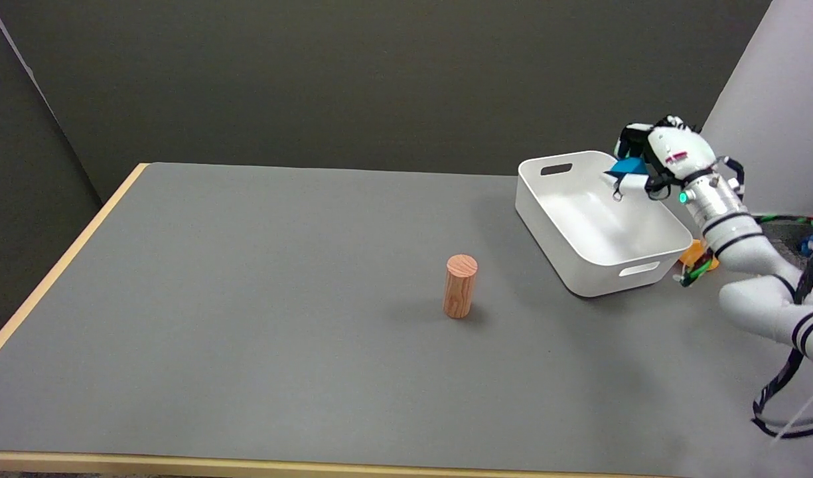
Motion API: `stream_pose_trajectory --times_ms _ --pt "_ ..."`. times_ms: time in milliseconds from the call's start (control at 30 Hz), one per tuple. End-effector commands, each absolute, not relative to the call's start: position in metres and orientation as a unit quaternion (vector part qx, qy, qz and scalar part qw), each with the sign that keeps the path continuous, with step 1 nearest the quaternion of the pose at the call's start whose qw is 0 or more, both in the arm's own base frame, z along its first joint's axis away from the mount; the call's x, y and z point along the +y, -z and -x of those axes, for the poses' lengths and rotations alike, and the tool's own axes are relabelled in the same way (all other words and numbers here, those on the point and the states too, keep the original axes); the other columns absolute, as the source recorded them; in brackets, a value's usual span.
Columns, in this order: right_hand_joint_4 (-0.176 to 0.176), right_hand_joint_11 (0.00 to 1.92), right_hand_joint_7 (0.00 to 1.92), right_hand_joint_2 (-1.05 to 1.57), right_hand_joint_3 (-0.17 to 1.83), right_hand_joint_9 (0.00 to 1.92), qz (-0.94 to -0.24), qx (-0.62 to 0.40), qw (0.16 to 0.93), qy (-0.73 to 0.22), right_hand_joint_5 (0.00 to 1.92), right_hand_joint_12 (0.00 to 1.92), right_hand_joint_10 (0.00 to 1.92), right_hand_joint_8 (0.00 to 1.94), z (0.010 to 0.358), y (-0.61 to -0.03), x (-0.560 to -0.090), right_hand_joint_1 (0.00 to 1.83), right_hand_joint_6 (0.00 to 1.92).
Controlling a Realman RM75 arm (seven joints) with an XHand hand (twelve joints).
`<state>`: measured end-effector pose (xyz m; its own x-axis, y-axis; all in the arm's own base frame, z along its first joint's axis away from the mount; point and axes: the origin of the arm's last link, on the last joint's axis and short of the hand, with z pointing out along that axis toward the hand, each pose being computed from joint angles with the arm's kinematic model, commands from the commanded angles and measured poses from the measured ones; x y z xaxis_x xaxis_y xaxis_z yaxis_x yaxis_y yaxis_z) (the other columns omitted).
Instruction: Place the cube in the box.
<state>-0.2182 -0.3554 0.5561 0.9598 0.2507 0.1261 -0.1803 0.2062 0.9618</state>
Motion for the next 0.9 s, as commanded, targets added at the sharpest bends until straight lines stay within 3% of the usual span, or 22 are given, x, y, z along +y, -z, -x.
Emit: stream_pose_trajectory --times_ms 33,100,167,200,567,733,900 --pt "-0.006 0.01 0.28 0.68 0.96 0.19 -0.621 -0.034 0.743 -0.247 0.28 1.12 0.78 0.49 0.249 -0.527 -0.312 0.49 0.54" --pt "0.012 0.00 0.19 0.69 0.85 0.03 -0.624 -0.053 0.735 -0.260 0.26 0.93 0.60 0.32 0.251 -0.521 -0.311 0.47 0.47" --pt "0.030 0.00 0.00 0.60 0.90 0.00 -0.628 -0.062 0.726 -0.275 0.16 0.08 0.02 0.01 0.253 -0.510 -0.310 0.40 0.43" --pt "0.032 0.00 0.00 0.63 0.85 0.00 -0.630 -0.062 0.721 -0.282 0.16 0.03 0.00 0.00 0.253 -0.504 -0.309 0.40 0.39" --pt "0.031 0.00 0.00 0.65 0.78 0.00 -0.632 0.021 0.696 -0.339 0.14 0.00 0.00 0.00 0.228 -0.469 -0.302 0.40 0.32" --pt "0.031 0.00 0.00 0.67 0.78 0.00 -0.611 0.092 0.693 -0.372 0.17 0.00 0.00 0.00 0.221 -0.468 -0.255 0.39 0.33" --pt "0.028 0.00 0.00 0.68 0.78 0.00 -0.577 0.137 0.703 -0.391 0.19 0.00 0.00 0.15 0.233 -0.467 -0.193 0.39 0.36"
